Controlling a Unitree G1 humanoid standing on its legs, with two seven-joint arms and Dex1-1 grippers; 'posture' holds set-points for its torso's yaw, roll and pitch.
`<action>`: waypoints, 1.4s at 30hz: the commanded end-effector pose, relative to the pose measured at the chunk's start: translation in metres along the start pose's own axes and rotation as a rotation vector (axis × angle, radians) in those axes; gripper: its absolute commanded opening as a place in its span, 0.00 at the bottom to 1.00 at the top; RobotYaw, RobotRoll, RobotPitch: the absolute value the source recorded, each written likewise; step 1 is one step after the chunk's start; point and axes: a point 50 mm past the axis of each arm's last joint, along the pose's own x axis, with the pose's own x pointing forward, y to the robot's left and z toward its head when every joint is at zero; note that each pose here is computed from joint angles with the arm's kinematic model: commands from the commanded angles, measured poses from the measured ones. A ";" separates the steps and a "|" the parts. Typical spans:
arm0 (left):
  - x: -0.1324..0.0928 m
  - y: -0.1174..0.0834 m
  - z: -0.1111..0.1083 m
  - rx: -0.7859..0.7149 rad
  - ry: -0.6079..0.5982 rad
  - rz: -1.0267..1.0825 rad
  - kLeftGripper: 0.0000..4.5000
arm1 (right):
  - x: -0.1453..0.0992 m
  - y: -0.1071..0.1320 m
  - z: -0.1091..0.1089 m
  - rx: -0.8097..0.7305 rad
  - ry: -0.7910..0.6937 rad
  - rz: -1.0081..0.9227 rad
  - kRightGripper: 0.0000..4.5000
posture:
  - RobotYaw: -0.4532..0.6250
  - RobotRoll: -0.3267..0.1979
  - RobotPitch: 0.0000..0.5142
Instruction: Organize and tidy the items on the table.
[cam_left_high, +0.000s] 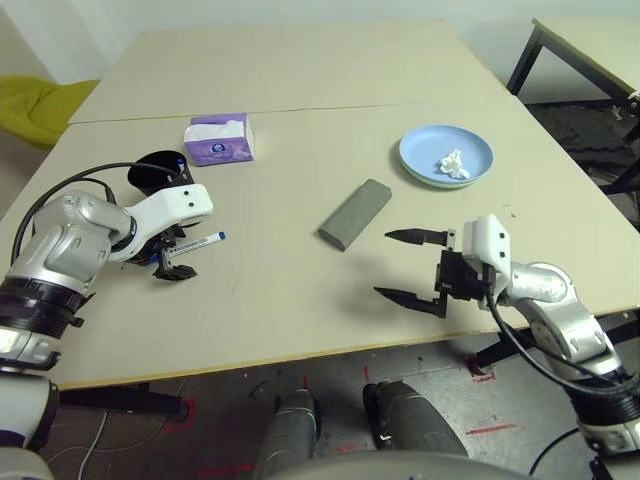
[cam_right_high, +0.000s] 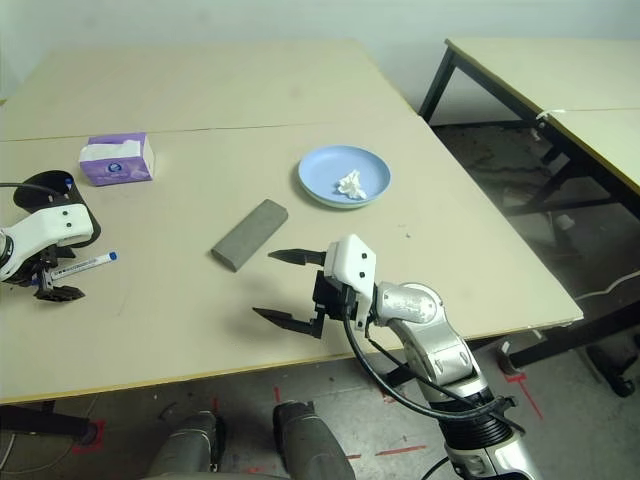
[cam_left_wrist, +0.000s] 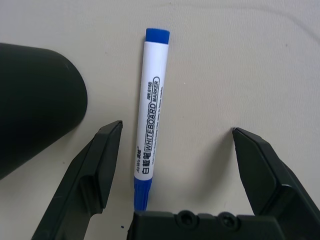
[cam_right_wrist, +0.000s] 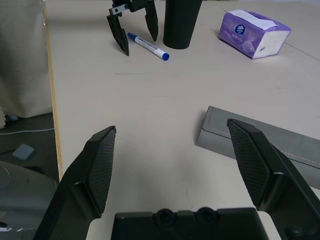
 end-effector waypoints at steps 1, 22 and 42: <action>0.005 -0.002 -0.001 -0.013 0.007 -0.023 0.91 | 0.000 -0.001 0.004 -0.016 0.003 -0.001 1.00 | 0.24 0.62 0.19; 0.005 -0.004 -0.008 -0.080 -0.023 -0.060 0.05 | 0.004 -0.007 0.007 -0.030 0.000 -0.013 1.00 | 0.25 0.62 0.18; -0.118 0.004 0.042 -0.595 -1.271 0.192 0.05 | 0.004 -0.013 -0.004 0.112 -0.053 -0.170 1.00 | 0.31 0.62 0.21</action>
